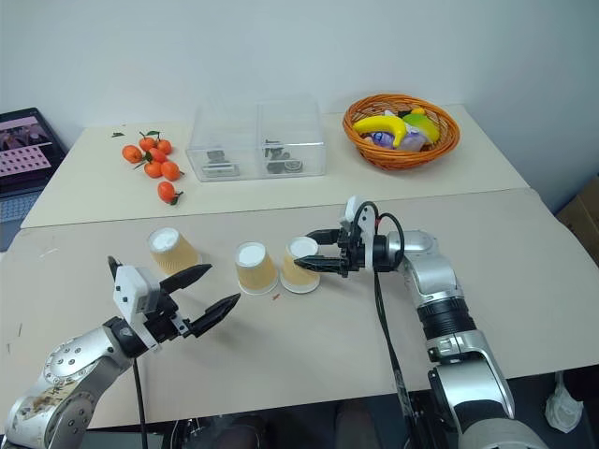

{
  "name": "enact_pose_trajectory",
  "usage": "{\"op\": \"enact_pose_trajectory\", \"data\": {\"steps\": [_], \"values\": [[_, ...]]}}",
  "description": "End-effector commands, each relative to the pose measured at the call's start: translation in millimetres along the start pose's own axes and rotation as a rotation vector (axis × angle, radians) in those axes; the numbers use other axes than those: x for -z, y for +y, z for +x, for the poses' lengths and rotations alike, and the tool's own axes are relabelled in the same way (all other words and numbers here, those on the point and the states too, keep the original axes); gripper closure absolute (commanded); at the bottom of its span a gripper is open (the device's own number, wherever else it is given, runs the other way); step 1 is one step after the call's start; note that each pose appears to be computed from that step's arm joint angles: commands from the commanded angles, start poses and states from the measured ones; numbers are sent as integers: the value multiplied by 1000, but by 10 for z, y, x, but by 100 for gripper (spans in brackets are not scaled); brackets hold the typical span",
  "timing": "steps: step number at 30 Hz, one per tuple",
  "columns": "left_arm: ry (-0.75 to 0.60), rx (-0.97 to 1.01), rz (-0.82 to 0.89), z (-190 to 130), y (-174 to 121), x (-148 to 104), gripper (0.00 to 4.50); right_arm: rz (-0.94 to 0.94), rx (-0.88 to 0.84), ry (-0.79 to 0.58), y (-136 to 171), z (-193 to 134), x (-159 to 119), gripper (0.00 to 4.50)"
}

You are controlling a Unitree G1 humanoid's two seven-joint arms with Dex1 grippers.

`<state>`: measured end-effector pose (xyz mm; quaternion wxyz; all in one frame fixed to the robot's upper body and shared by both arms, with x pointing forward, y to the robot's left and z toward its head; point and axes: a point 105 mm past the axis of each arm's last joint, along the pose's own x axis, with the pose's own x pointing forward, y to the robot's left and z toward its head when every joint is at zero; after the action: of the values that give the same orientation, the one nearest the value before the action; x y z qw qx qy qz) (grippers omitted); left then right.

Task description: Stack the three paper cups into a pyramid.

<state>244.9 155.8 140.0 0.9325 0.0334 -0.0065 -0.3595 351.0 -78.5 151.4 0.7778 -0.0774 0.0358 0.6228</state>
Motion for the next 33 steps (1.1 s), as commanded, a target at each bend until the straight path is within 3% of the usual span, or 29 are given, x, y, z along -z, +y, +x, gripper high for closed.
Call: {"op": "enact_pose_trajectory", "data": {"steps": [1, 6, 8, 11, 17, 25, 33], "values": [[-50, -11, 44, -18, -17, -136, 0, -44, -28, -18, 19, 58, -90, 174], [-52, -18, 45, -14, -13, -135, 0, -44, -28, -15, 11, 117, -41, 174], [-55, -23, 47, -9, -4, -142, 0, -42, 4, -9, -46, 125, -6, 74], [-61, -31, 47, -2, 11, -153, 0, -52, 46, 8, -111, 134, 43, 9], [-66, -35, 44, 15, 12, -160, 0, 1, -30, -8, -30, 66, 12, 9], [-96, -44, 19, 48, 83, -205, 0, 94, -89, 8, 34, -308, -112, 9], [-179, -222, -73, -95, 396, -332, 0, 97, 5, 59, 13, -625, -10, 9]]}}
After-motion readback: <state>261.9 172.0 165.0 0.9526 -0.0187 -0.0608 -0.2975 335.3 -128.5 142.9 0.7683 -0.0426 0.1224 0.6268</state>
